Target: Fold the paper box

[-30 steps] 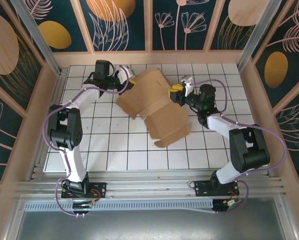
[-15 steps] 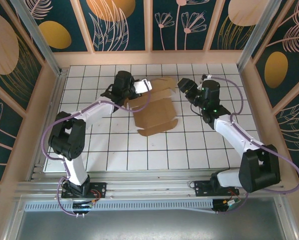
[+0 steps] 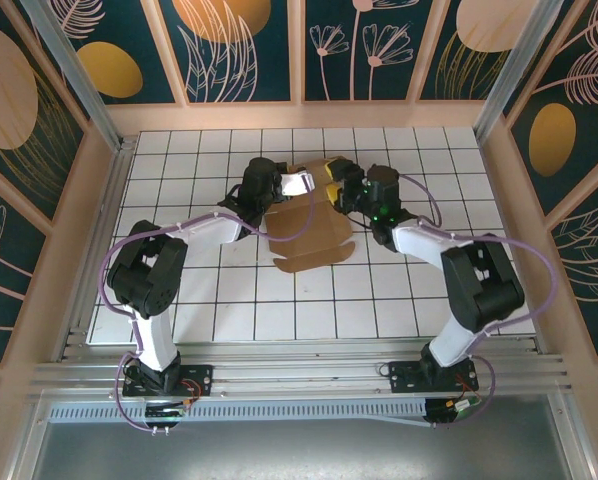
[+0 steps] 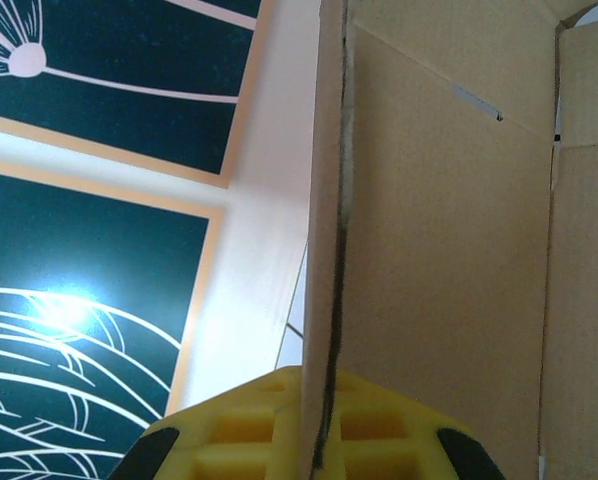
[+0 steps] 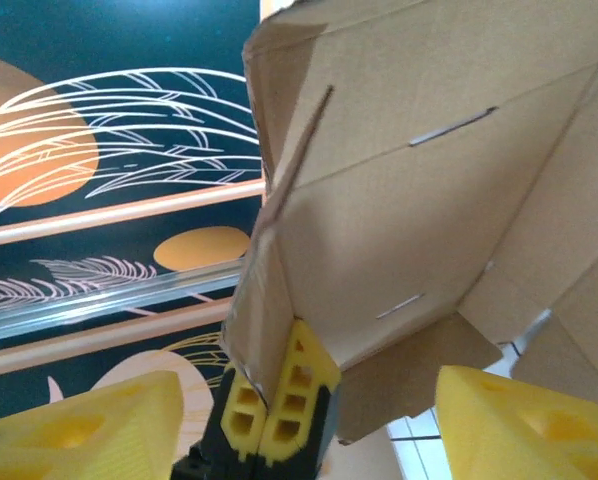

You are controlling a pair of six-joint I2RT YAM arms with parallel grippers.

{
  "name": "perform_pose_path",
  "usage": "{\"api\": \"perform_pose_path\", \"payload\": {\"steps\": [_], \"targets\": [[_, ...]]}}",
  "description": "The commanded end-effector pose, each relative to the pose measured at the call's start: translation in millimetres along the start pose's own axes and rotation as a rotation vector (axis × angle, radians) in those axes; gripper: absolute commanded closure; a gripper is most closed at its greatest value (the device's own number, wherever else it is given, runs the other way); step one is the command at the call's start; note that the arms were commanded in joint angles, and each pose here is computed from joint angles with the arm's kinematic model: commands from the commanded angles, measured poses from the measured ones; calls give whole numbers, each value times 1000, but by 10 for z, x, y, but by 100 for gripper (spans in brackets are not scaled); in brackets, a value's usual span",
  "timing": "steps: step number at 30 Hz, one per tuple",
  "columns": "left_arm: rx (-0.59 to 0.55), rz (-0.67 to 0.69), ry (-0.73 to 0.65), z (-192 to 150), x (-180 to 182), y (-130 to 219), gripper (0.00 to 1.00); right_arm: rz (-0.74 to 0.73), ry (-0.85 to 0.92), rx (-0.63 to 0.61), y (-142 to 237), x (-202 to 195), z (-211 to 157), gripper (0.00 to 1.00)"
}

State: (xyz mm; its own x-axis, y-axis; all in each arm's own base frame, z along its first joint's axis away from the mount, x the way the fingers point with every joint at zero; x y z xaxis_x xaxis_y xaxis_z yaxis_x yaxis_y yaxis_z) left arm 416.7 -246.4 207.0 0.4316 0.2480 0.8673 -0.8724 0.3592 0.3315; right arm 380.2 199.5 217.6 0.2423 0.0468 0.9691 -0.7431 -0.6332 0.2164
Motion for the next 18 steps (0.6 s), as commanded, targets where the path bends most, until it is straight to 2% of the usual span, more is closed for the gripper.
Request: {"api": "perform_pose_path", "payload": {"steps": [1, 7, 12, 14, 16, 18], "targets": [[-2, 0, -8, -11, -47, -2, 99, 130, -33, 26, -181, 245, 3, 37], [-8, -20, -28, -4, -98, -19, 95, 150, -64, 81, -493, 178, -20, 49], [-18, -27, -31, 25, -103, -15, 91, 116, -54, 70, -604, 68, 7, 68], [-25, -31, -24, 42, -95, 11, 81, 89, -45, 58, -622, 11, 40, 77], [-40, -43, 16, 80, -61, 78, 67, 58, -32, 39, -631, -43, 73, 84], [-78, -62, 133, 158, 47, 203, 57, 39, -19, 24, -638, -97, 109, 89]]}}
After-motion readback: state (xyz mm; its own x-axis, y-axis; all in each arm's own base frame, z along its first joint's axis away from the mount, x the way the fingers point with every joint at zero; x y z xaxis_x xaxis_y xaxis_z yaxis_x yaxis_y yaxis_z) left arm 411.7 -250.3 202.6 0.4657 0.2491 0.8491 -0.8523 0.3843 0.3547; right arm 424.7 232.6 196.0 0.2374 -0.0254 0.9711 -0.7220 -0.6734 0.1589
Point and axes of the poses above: each hand's point on the last joint's axis, 136 mm out from that joint toward the fingers, its own y axis back along the fingers, its own x axis along the line the jaws close on, z = x × y, the point moved 8 cm from there along y, back along the fingers, and after that the axes turned 2 degrees about -y, right-handed, at the moved point
